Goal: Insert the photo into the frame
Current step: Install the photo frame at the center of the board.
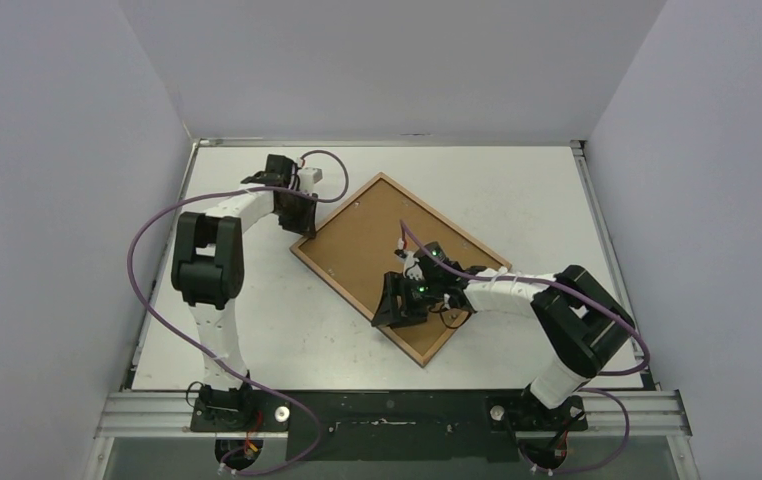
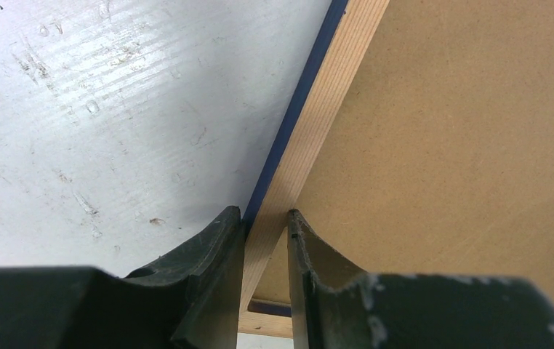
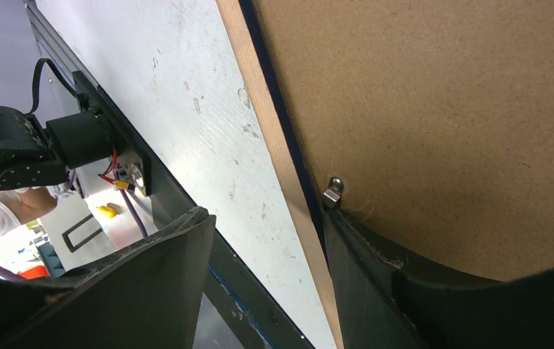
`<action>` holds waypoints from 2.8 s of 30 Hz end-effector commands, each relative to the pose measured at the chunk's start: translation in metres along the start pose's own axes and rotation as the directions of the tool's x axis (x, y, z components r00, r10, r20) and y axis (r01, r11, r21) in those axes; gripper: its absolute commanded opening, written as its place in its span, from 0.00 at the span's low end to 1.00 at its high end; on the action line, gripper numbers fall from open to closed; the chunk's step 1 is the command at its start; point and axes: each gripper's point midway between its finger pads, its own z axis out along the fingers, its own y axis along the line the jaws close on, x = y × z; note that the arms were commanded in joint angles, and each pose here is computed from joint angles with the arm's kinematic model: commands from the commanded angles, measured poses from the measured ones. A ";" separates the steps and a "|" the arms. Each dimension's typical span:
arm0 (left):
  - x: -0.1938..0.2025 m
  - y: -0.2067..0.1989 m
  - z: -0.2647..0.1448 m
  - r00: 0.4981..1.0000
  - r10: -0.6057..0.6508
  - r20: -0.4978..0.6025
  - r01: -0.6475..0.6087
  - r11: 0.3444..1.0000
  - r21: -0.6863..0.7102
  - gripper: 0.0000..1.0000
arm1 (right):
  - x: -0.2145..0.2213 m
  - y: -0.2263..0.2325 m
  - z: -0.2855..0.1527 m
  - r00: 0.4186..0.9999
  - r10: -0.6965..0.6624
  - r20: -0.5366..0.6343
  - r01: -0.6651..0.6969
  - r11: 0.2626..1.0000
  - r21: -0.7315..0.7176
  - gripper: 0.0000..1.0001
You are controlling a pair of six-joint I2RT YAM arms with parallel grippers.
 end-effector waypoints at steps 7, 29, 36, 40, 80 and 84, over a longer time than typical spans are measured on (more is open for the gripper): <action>0.027 -0.012 0.014 0.998 -0.035 -0.059 0.035 0.999 -0.009 0.14 | 0.009 -0.008 -0.008 0.999 0.032 -0.002 -0.032 0.999 0.011 0.58; 0.031 -0.029 0.006 0.993 -0.104 -0.057 0.106 0.994 0.028 0.12 | 0.003 -0.002 -0.004 0.997 0.078 0.030 -0.075 0.994 -0.076 0.59; 0.033 -0.033 0.005 0.993 -0.104 -0.062 0.106 0.994 0.035 0.11 | 0.002 -0.003 0.003 0.996 0.081 0.025 -0.078 0.989 -0.125 0.59; 0.034 -0.036 0.005 0.992 -0.105 -0.065 0.108 0.993 0.042 0.11 | -0.004 -0.007 0.006 0.997 0.065 0.042 -0.060 0.992 -0.111 0.59; 0.031 -0.041 -0.005 0.996 -0.055 -0.077 0.060 0.996 0.064 0.09 | -0.162 0.013 0.062 0.928 -0.303 0.218 0.304 0.952 0.028 0.60; 0.032 -0.040 -0.004 0.995 -0.060 -0.080 0.065 0.996 0.068 0.09 | -0.177 0.018 0.066 0.906 -0.350 0.236 0.349 0.936 0.047 0.61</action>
